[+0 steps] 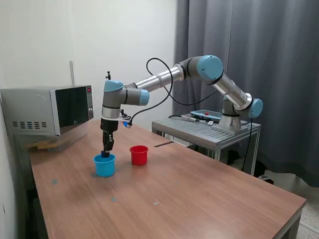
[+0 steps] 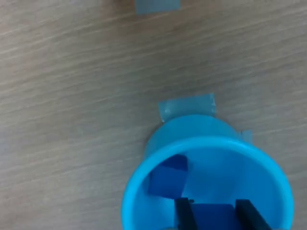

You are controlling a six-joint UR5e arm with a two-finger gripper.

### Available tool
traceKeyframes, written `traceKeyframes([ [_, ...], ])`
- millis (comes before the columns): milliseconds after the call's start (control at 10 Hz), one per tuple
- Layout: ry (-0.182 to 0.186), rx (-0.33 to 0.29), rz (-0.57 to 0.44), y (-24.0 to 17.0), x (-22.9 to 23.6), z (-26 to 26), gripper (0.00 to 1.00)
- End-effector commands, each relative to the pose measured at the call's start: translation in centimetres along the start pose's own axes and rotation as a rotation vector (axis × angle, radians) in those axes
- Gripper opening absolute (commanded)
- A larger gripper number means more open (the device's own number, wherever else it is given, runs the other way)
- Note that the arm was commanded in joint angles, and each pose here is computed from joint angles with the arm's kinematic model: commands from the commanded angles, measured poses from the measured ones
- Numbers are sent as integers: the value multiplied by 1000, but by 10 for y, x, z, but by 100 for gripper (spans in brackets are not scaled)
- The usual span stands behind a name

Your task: Place red objects in the red bin, and blue objects in the blue bin.

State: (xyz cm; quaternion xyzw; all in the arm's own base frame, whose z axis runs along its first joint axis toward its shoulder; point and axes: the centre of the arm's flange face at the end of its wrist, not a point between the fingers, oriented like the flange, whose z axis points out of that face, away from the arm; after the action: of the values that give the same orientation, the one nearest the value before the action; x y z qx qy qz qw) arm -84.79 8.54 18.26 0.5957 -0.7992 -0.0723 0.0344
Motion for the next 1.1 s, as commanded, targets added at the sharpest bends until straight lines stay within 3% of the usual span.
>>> traceKeyframes([
  [0, 0, 3, -5, -2, 1, 2, 100],
  [600, -7, 22, -5, -18, 0, -14, 100],
  [1000, -5, 82, -24, -77, 8, -55, 100],
])
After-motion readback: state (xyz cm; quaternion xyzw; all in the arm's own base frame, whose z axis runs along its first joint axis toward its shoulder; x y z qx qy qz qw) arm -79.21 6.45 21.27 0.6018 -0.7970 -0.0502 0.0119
